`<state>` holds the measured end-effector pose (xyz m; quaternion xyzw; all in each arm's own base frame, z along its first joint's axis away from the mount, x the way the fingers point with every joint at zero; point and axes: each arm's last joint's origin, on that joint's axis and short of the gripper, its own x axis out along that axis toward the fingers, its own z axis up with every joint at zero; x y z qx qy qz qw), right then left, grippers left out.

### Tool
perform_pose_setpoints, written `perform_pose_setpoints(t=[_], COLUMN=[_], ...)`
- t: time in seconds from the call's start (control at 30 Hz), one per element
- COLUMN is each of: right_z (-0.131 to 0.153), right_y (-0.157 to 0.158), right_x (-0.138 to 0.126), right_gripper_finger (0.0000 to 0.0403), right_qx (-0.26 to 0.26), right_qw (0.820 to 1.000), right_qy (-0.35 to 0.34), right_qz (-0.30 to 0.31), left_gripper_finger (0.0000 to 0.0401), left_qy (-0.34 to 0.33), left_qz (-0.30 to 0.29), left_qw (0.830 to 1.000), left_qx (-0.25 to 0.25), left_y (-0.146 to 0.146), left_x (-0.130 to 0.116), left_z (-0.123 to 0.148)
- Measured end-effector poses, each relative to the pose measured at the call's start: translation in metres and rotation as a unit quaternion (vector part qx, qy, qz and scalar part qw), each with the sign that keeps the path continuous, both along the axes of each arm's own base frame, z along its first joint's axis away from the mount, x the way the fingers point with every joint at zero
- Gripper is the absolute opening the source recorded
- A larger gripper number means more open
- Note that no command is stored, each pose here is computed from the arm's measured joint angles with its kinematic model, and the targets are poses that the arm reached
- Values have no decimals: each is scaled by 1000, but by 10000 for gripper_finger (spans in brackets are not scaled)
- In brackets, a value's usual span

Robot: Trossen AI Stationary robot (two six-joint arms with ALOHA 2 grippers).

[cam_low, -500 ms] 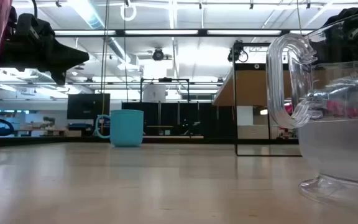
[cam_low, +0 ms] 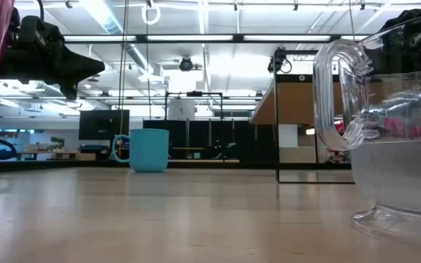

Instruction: Stack small to large cups/mugs on shelf

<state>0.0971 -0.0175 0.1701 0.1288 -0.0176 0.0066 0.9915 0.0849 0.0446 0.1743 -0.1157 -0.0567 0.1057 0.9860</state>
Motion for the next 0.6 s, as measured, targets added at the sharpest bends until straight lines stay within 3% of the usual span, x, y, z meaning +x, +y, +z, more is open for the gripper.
perform_pose_setpoints(t=[0.6], right_z=[0], right_y=[0], right_x=[0], right_gripper_finger=[7], right_qx=[0], right_qw=[1000], right_qy=[0], right_qz=[0], left_gripper_finger=[33], left_qy=[0], left_qz=[0], left_qw=[1000], left_qx=[0], left_y=[0], left_x=[0], left_z=[0])
